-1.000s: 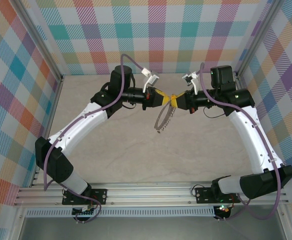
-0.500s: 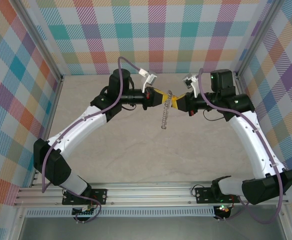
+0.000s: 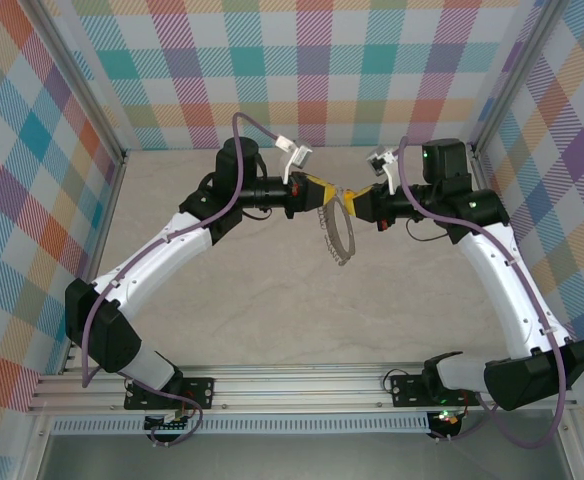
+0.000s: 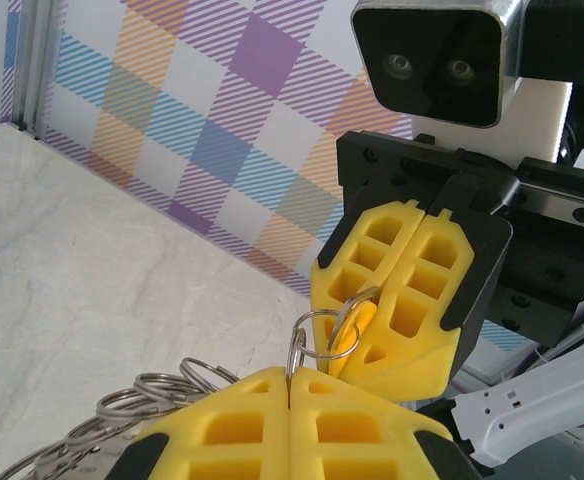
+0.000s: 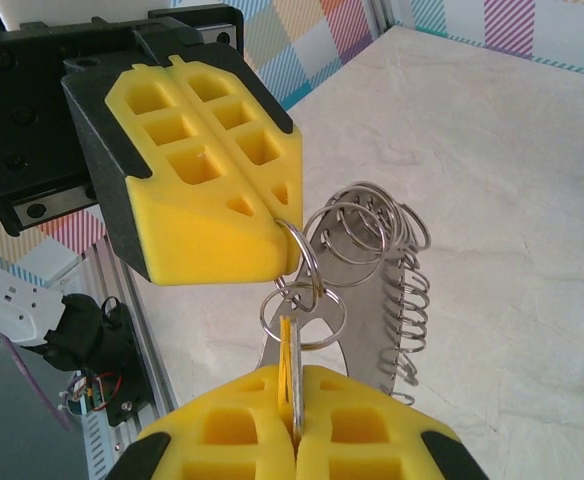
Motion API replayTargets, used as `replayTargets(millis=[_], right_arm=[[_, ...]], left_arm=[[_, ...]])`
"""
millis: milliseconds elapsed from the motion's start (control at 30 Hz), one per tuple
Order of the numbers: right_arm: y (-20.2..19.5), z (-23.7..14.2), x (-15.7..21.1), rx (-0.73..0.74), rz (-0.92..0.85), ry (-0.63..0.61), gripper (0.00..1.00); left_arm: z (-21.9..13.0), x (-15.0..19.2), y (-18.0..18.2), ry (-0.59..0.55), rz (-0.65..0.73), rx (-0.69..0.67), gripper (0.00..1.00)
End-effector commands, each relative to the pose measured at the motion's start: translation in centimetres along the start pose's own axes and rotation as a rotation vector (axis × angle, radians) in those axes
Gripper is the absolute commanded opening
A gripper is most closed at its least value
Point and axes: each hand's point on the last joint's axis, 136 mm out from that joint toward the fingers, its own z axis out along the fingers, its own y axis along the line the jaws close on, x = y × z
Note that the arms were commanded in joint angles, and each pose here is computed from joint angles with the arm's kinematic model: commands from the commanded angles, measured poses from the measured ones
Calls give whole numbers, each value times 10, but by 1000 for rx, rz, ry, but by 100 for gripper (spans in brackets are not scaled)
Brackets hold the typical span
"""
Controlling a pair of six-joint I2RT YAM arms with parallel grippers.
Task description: Put the keys on the keyring
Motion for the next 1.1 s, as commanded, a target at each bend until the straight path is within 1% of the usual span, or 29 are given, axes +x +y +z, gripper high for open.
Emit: replayTargets(millis=[0,300,633,833,1067], right_arm=[[9,1,0,-46,-17,-6,0],[15,2,5,-91,-11,16,0],[14,6,15,-99,11,21,0],[13,5,10,-88,0,12,0],[12,0,-6,-60,-29,-6,0]], left_arm=[[-11,-17,-12,-62,41,-2,0],[-11,-19,-11,-68,42,-6,0],[-10,-18,-10,-66,38,-4,0],[-9,-18,-10,-65,38,-3,0],[-9,-16,-9,-60,35,1,0]])
